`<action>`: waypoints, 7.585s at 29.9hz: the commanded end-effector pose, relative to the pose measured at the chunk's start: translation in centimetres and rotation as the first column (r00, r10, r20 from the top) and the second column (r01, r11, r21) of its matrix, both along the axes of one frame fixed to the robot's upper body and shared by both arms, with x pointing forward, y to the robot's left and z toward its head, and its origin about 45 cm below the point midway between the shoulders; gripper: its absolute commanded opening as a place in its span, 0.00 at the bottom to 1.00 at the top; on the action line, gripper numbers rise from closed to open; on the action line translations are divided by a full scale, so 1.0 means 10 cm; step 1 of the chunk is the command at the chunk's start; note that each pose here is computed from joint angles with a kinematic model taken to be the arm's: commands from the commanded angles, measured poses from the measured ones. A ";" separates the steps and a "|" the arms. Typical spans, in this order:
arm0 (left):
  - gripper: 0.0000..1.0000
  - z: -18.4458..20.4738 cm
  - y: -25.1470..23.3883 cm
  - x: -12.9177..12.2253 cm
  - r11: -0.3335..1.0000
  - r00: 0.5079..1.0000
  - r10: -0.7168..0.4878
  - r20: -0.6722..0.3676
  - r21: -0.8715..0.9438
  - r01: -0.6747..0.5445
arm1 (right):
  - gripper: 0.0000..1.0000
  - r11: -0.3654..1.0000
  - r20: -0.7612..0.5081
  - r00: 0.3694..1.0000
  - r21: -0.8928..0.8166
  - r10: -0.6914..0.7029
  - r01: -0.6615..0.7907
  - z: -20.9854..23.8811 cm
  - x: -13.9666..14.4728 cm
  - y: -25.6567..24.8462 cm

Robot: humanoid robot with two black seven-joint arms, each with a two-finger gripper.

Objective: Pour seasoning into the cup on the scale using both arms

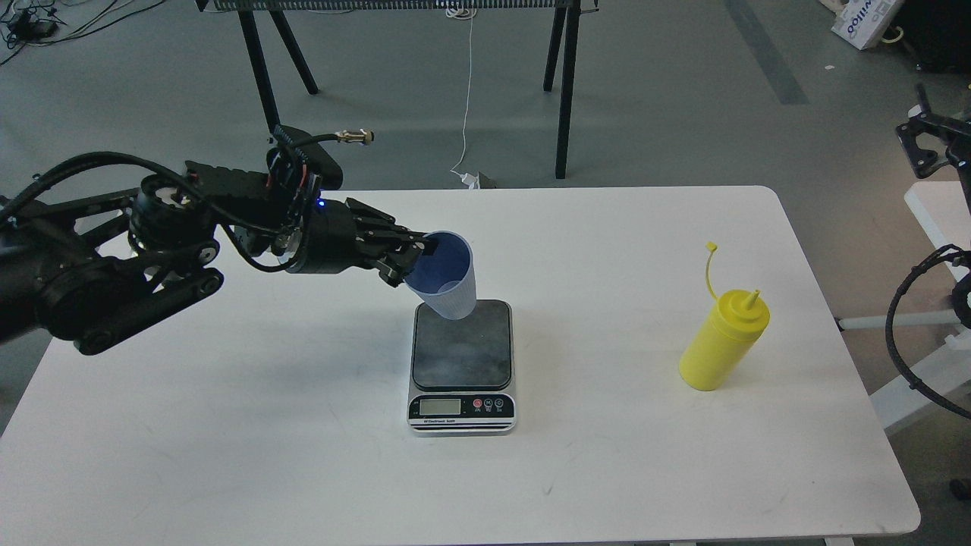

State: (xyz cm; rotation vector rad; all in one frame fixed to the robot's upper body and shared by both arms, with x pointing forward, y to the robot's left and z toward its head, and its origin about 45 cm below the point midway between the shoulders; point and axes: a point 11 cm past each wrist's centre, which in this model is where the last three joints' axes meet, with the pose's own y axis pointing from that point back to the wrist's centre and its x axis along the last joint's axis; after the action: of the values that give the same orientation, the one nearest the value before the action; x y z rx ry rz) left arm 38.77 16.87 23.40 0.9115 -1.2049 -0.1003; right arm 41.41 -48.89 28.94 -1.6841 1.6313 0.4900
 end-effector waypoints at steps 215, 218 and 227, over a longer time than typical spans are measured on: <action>1.00 1.16 2.10 0.83 -0.642 0.639 -0.272 -0.719 -0.359 -0.677 | 0.34 -0.622 -0.394 0.789 -0.783 0.472 -0.019 -0.73 0.24 4.44; 1.00 1.16 2.10 0.83 -0.644 0.639 -0.272 -0.719 -0.358 -0.676 | 0.34 -0.613 -0.389 0.790 -0.790 0.474 -0.020 -0.73 0.23 4.45; 1.00 1.20 2.17 0.81 -0.642 0.644 -0.258 -0.720 -0.371 -0.671 | 0.35 -0.240 -0.303 0.791 -0.949 0.531 -0.203 -0.19 0.23 4.49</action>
State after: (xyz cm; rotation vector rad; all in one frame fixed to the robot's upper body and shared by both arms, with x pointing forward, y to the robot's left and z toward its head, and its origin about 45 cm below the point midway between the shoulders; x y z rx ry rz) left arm 46.97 38.23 35.24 -0.7051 0.2618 1.2372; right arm 43.37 -2.28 25.10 -3.3023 0.9237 -1.4561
